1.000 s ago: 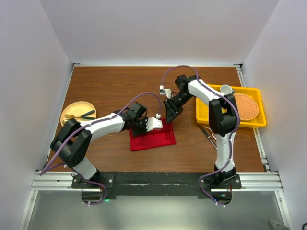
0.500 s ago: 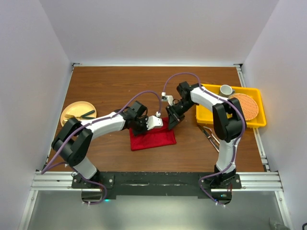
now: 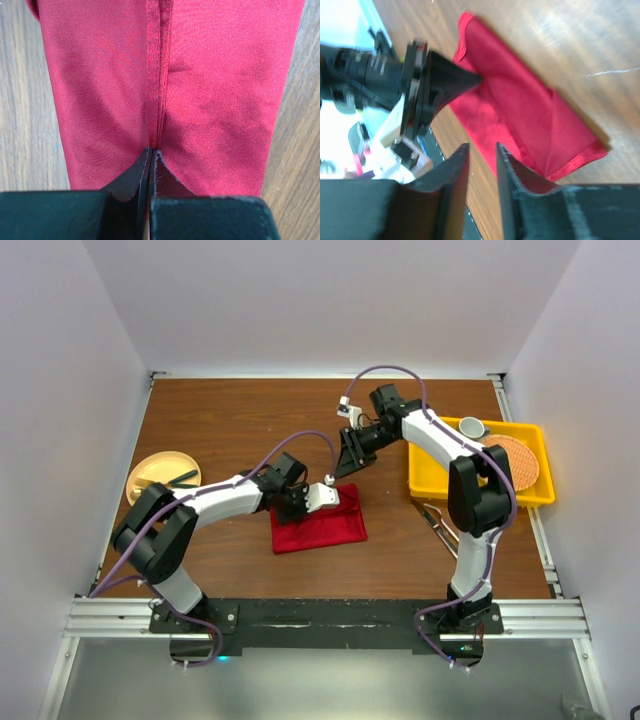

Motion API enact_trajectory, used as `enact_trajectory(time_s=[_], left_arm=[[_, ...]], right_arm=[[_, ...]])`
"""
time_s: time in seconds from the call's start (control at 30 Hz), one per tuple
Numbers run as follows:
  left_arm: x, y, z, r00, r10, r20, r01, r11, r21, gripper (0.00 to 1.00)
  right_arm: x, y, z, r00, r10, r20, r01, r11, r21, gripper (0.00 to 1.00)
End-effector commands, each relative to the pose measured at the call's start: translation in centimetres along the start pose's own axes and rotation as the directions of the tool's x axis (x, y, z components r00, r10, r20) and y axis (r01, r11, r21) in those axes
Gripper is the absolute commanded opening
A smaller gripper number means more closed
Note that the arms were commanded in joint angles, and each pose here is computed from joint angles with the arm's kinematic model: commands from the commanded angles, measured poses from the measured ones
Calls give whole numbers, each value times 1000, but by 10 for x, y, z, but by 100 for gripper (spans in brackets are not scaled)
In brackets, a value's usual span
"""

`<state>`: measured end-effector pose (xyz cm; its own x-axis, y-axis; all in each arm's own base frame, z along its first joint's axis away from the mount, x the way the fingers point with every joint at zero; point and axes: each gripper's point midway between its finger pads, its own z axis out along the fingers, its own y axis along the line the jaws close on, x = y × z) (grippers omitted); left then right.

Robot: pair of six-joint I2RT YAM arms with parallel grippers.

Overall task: Fold the napkin into a case and place the utensils inside
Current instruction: Smooth out the 2/3-rectangle-folded napkin at the center of the board.

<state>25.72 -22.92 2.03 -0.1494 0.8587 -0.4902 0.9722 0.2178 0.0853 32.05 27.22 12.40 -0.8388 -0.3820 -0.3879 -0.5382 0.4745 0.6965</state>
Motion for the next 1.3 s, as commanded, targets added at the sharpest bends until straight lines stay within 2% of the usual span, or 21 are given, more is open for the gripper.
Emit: enact_trajectory(time_s=[0.0, 0.27, 0.47, 0.5, 0.53, 0.63, 0.73, 0.77, 0.83, 0.87, 0.93, 0.97, 1.03, 1.07, 1.13, 1.2, 1.27], left_arm=[[5, -1, 6, 1000, 4, 2, -4, 1000, 5, 0], [7, -3, 10, 1000, -19, -2, 19, 1000, 15, 0], [5, -2, 11, 998, -60, 6, 60, 998, 6, 0], [5, -2, 10, 997, -74, 8, 74, 997, 4, 4], [7, 1, 7, 995, -100, 9, 100, 995, 3, 12], [-9, 22, -20, 964, -236, 125, 235, 972, 19, 27], [-41, 44, -66, 873, -352, 338, 345, 935, 83, 36], [-57, 41, -82, 825, -395, 405, 370, 918, 142, 36], [-70, 48, -95, 760, -429, 489, 393, 902, 181, 34], [-78, 40, -97, 710, -504, 492, 424, 864, 272, 33], [-90, 42, -97, 646, -560, 519, 443, 829, 342, 26], [-94, 36, -90, 593, -649, 476, 483, 760, 435, 24], [-99, 38, -83, 542, -688, 481, 484, 724, 491, 20], [-97, 35, -73, 489, -764, 420, 532, 644, 551, 19], [-94, 36, -58, 429, -820, 379, 566, 571, 594, 18], [-85, 36, -45, 404, -848, 343, 595, 529, 606, 18], [-65, 37, -25, 357, -889, 286, 649, 457, 609, 18]], right_arm=[[-7, -30, 11, 995, 96, 26, -99, 990, 103, 36], [39, -71, 29, 979, 191, -77, -171, 963, 207, 36], [57, -95, 42, 968, 227, -108, -194, 948, 253, 35], [58, -97, 44, 967, 229, -111, -195, 947, 256, 35], [58, -101, 45, 970, 217, -110, -183, 948, 262, 35], [60, -108, 48, 970, 213, -114, -175, 945, 277, 34], [62, -111, 49, 969, 217, -116, -177, 944, 280, 33], [62, -110, 49, 971, 212, -112, -174, 945, 278, 33], [64, -111, 50, 971, 211, -111, -174, 946, 275, 32], [64, -110, 50, 972, 209, -109, -173, 947, 272, 32], [63, -111, 51, 974, 202, -100, -169, 947, 273, 31], [63, -111, 51, 975, 202, -97, -169, 947, 273, 31], [64, -113, 53, 975, 201, -90, -170, 946, 276, 30], [65, -113, 53, 975, 207, -86, -176, 945, 276, 30], [64, -115, 55, 975, 210, -74, -182, 943, 279, 30], [64, -117, 56, 975, 212, -69, -185, 943, 278, 29], [67, -120, 57, 975, 211, -71, -183, 941, 285, 29]])
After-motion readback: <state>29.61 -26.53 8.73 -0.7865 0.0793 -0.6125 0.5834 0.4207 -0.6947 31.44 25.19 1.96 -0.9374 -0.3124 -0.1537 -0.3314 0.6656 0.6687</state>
